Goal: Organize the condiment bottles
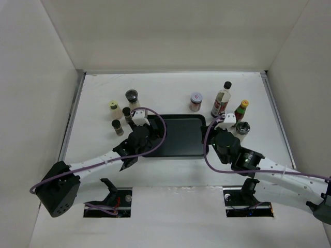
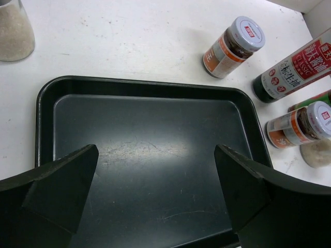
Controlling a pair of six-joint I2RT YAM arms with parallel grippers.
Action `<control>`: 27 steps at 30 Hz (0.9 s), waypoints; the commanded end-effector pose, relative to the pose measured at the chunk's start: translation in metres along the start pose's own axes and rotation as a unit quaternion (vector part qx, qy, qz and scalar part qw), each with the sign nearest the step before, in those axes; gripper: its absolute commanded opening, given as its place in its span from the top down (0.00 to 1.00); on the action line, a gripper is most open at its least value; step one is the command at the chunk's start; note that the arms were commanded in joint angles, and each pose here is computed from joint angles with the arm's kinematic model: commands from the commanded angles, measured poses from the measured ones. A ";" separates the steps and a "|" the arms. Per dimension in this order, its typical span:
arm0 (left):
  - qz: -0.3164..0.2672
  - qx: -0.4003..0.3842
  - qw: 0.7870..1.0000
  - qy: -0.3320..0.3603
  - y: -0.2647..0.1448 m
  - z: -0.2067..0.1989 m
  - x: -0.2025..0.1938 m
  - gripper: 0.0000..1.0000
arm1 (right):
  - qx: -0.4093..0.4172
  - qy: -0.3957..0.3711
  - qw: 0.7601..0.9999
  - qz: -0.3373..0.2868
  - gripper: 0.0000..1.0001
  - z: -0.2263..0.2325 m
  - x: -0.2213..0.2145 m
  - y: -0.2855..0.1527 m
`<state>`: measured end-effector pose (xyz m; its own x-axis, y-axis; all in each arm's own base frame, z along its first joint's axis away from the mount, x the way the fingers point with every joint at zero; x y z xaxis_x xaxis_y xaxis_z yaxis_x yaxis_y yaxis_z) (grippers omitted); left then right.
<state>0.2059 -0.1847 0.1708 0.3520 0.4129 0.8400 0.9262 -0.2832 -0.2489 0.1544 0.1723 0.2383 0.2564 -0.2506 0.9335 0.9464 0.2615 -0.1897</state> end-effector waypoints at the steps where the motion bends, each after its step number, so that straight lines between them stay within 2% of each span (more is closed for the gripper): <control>1: -0.023 -0.029 0.999 -0.024 -0.004 -0.007 0.007 0.00 | -0.004 0.010 1.000 -0.027 0.98 0.017 0.027 0.000; 10: -0.034 -0.048 0.998 -0.021 -0.006 -0.007 0.006 0.00 | -0.011 -0.039 0.998 -0.046 0.93 0.027 0.064 0.006; 14: -0.039 -0.057 0.997 -0.017 -0.004 -0.007 0.004 0.00 | -0.040 -0.054 0.994 -0.081 0.90 0.018 0.108 0.010; 18: -0.031 -0.087 0.995 -0.025 -0.006 -0.011 0.000 0.00 | -0.086 -0.038 0.990 -0.103 0.89 -0.012 0.156 0.029; 21: -0.033 -0.093 0.995 -0.033 -0.006 -0.008 -0.001 0.00 | -0.099 -0.042 0.990 -0.089 0.78 -0.031 0.175 0.051; 22: -0.033 -0.098 0.994 -0.036 -0.007 -0.009 -0.001 0.00 | -0.112 -0.041 0.989 -0.083 0.68 -0.040 0.179 0.060; 23: -0.030 -0.103 0.994 -0.034 -0.007 -0.009 -0.001 0.04 | -0.117 -0.043 0.989 -0.074 0.57 -0.046 0.181 0.069; 25: -0.025 -0.105 0.994 -0.030 -0.006 -0.010 -0.003 0.29 | -0.144 -0.047 0.987 -0.060 0.42 -0.060 0.182 0.084; 27: -0.020 -0.112 0.993 -0.026 -0.006 -0.011 -0.005 0.56 | -0.153 -0.047 0.986 -0.052 0.34 -0.067 0.180 0.095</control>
<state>0.1971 -0.1899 0.1655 0.3472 0.4486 0.8236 0.9000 -0.4063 -0.1581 0.2940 0.0890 0.3766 0.0713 -0.2027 0.9766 0.9895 -0.1092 -0.0949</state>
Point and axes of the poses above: each gripper's point midway between its finger pads, its own y axis out along the fingers, its own z axis along the line the jaws close on, x = y × z, the point moved 10 cm from there along -y, back along the fingers, and after that the axes turned 4 degrees about -y, right-handed, at the moved point
